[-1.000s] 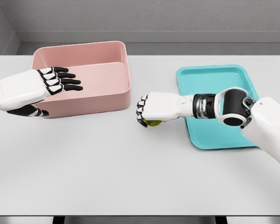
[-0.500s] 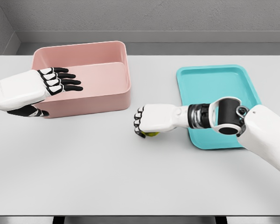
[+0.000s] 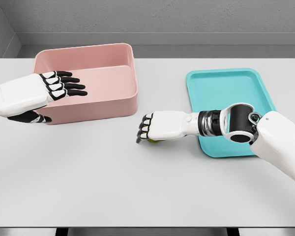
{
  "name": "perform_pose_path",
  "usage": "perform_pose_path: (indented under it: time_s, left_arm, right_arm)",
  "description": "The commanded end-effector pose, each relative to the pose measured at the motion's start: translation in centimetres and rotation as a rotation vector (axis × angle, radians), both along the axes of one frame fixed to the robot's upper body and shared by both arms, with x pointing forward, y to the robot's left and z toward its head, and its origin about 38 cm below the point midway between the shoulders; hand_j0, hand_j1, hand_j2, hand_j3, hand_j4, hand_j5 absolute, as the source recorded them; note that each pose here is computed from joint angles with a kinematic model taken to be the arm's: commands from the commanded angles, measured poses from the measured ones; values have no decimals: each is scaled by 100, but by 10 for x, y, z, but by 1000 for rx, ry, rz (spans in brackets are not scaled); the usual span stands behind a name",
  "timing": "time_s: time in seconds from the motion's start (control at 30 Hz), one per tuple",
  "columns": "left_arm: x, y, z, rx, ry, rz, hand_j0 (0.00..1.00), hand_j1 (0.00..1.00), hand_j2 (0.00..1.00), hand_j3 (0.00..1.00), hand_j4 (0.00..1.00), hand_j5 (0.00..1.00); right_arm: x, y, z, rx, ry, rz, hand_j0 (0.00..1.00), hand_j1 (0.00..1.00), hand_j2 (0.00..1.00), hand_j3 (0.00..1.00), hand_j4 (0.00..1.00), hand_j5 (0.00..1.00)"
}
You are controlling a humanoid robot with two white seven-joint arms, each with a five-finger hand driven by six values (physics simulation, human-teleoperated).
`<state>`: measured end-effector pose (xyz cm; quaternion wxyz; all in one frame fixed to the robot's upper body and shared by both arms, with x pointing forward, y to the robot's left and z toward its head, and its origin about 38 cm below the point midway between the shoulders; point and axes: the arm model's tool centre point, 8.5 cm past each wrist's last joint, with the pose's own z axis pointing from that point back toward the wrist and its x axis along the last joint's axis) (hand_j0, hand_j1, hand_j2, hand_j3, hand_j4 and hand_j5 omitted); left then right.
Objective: Put the tennis from the blue tray into the pink basket with both arms
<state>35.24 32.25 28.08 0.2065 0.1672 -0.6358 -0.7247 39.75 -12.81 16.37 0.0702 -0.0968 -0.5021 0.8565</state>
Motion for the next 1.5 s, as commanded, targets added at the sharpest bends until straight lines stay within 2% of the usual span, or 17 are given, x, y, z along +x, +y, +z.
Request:
perform_pose_path:
  time_s: [0.0, 0.3, 0.37, 0.47, 0.53, 0.63, 0.67, 0.73, 0.8, 0.87, 0.93, 1.03, 1.1, 1.13, 1.17, 1.27, 1.47]
  left_arm:
    - [0, 0, 0, -5, 3, 1, 100, 100, 100, 100, 100, 100]
    - [-1, -3, -9, 13, 33, -6, 100, 100, 100, 100, 100, 100]
    - [-1, -3, -11, 29, 43, -7, 100, 100, 100, 100, 100, 100]
    - [0, -9, -17, 34, 36, -17, 100, 100, 100, 100, 100, 100]
    - [0, -11, -19, 40, 31, -21, 100, 100, 100, 100, 100, 100]
    - [0, -25, -34, 61, 24, -50, 100, 100, 100, 100, 100, 100]
    - [1, -33, -39, 69, 9, -64, 100, 100, 100, 100, 100, 100]
    - [1, -45, -49, 82, 7, -87, 100, 100, 100, 100, 100, 100]
    - [1, -55, -57, 95, 31, -105, 100, 100, 100, 100, 100, 100]
    - [0, -62, -62, 98, 35, -121, 100, 100, 100, 100, 100, 100]
    - [1, -72, -64, 92, 38, -139, 100, 100, 100, 100, 100, 100]
    - [0, -99, -72, 107, 26, -206, 100, 100, 100, 100, 100, 100]
    - [1, -106, -71, 105, 22, -224, 100, 100, 100, 100, 100, 100]
    - [1, -109, -71, 110, 21, -236, 100, 100, 100, 100, 100, 100]
    - [1, -115, -70, 111, 19, -254, 100, 100, 100, 100, 100, 100]
    - [2, -122, -69, 110, 14, -272, 100, 100, 100, 100, 100, 100]
    - [2, -140, -64, 85, 5, -315, 100, 100, 100, 100, 100, 100]
  right_arm:
    - [0, 0, 0, 4, 3, -3, 99, 99, 99, 99, 99, 99]
    - [13, -26, 19, 16, -35, -67, 100, 100, 100, 100, 100, 100]
    - [18, -36, 31, 34, -57, -91, 100, 100, 100, 100, 100, 100]
    - [32, -59, 71, 107, -139, -162, 100, 100, 100, 100, 100, 100]
    - [36, -70, 89, 160, -154, -194, 100, 100, 100, 100, 100, 100]
    - [39, -128, 124, 261, -180, -314, 100, 100, 100, 100, 100, 100]
    - [34, -170, 140, 327, -172, -395, 100, 100, 100, 100, 100, 100]
    - [18, -234, 149, 451, -158, -536, 100, 100, 100, 100, 100, 100]
    - [-2, -278, 144, 523, -167, -653, 100, 100, 100, 100, 100, 100]
    - [-15, -291, 129, 577, -112, -685, 100, 100, 100, 100, 100, 100]
    - [-19, -290, 121, 607, -73, -682, 100, 100, 100, 100, 100, 100]
    - [-31, -272, 88, 631, 5, -666, 100, 100, 100, 100, 100, 100]
    - [-34, -262, 84, 632, 19, -645, 100, 100, 100, 100, 100, 100]
    - [-37, -255, 70, 655, 53, -648, 100, 100, 100, 100, 100, 100]
    - [-39, -251, 67, 670, 59, -641, 100, 100, 100, 100, 100, 100]
    - [-41, -246, 69, 726, 66, -624, 100, 100, 100, 100, 100, 100]
    - [-40, -244, 64, 741, 79, -633, 100, 100, 100, 100, 100, 100]
